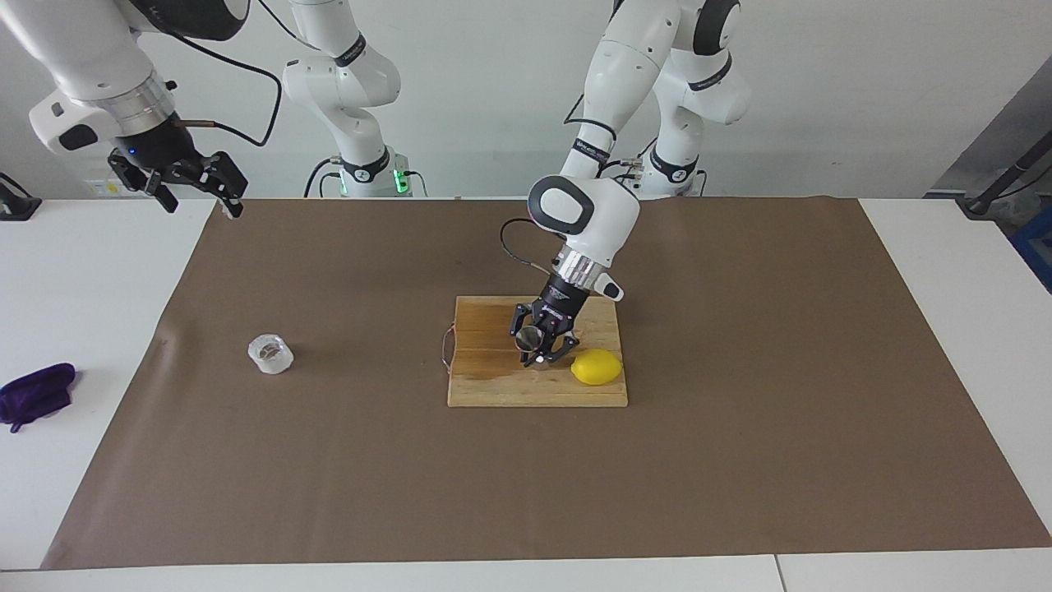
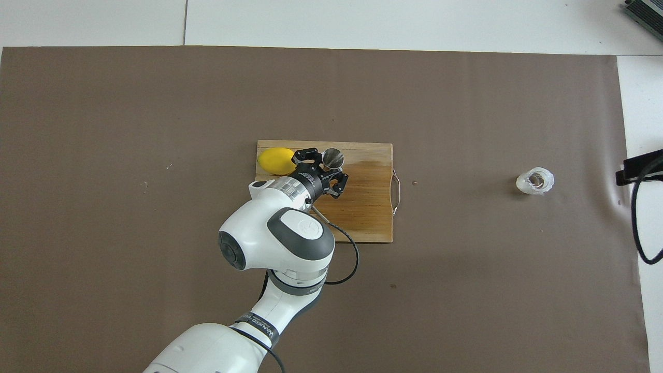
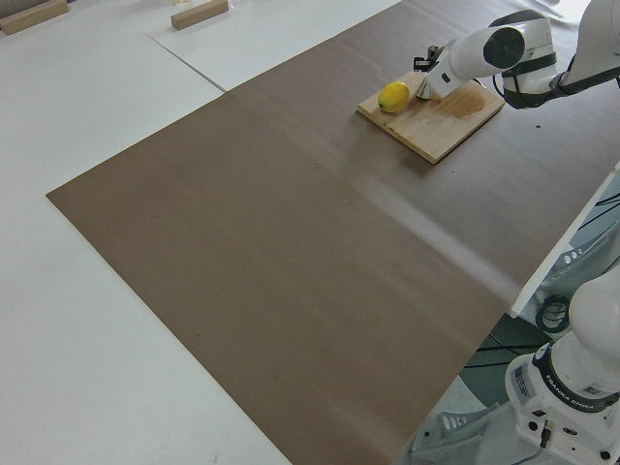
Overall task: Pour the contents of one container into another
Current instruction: 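Lower the metal cup onto the cutting board beside the lemon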
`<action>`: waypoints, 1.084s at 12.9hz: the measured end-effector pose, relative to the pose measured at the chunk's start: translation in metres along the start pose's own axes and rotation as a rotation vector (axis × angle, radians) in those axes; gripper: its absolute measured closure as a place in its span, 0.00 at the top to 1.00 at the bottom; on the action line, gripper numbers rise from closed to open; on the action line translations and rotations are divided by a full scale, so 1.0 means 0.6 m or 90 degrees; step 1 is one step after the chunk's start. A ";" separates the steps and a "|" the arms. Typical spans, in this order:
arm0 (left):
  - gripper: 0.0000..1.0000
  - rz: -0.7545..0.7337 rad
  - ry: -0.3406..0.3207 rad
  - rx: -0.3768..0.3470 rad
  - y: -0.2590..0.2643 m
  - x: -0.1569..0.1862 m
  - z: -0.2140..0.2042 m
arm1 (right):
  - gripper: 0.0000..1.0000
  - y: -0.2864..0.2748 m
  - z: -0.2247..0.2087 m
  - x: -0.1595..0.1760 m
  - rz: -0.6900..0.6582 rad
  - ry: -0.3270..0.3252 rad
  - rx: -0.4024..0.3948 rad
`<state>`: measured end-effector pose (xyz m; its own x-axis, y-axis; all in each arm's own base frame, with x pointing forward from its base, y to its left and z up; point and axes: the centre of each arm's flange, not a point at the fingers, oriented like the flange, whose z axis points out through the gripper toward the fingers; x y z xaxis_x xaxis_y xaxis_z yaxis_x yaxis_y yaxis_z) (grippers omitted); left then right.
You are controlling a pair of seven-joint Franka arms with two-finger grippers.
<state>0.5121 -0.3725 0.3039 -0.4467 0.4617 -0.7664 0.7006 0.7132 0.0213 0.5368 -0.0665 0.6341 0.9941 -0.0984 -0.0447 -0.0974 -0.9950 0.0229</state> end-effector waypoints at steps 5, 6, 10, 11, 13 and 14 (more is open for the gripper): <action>0.23 -0.002 0.003 -0.008 0.007 0.003 -0.002 | 1.00 0.000 0.000 0.000 0.000 0.000 0.000; 0.23 -0.002 0.004 -0.008 0.007 0.005 -0.003 | 1.00 0.000 0.000 0.000 0.000 0.000 0.000; 0.30 -0.003 0.014 -0.009 0.008 0.017 -0.003 | 1.00 0.000 0.000 0.000 0.000 0.000 0.000; 0.34 -0.003 0.016 -0.009 0.008 0.019 -0.004 | 1.00 0.000 0.000 0.000 0.000 0.000 0.000; 0.38 -0.004 0.018 -0.010 0.010 0.022 -0.009 | 1.00 0.000 0.000 0.000 0.000 0.000 0.000; 0.39 -0.005 0.018 -0.011 0.012 0.023 -0.012 | 1.00 0.000 0.000 0.000 0.000 0.000 0.000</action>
<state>0.5071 -0.3572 0.2980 -0.4682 0.4709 -0.7477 0.6872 0.7259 0.0268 0.5368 -0.0665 0.6341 0.9941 -0.0984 -0.0447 -0.0974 -0.9950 0.0229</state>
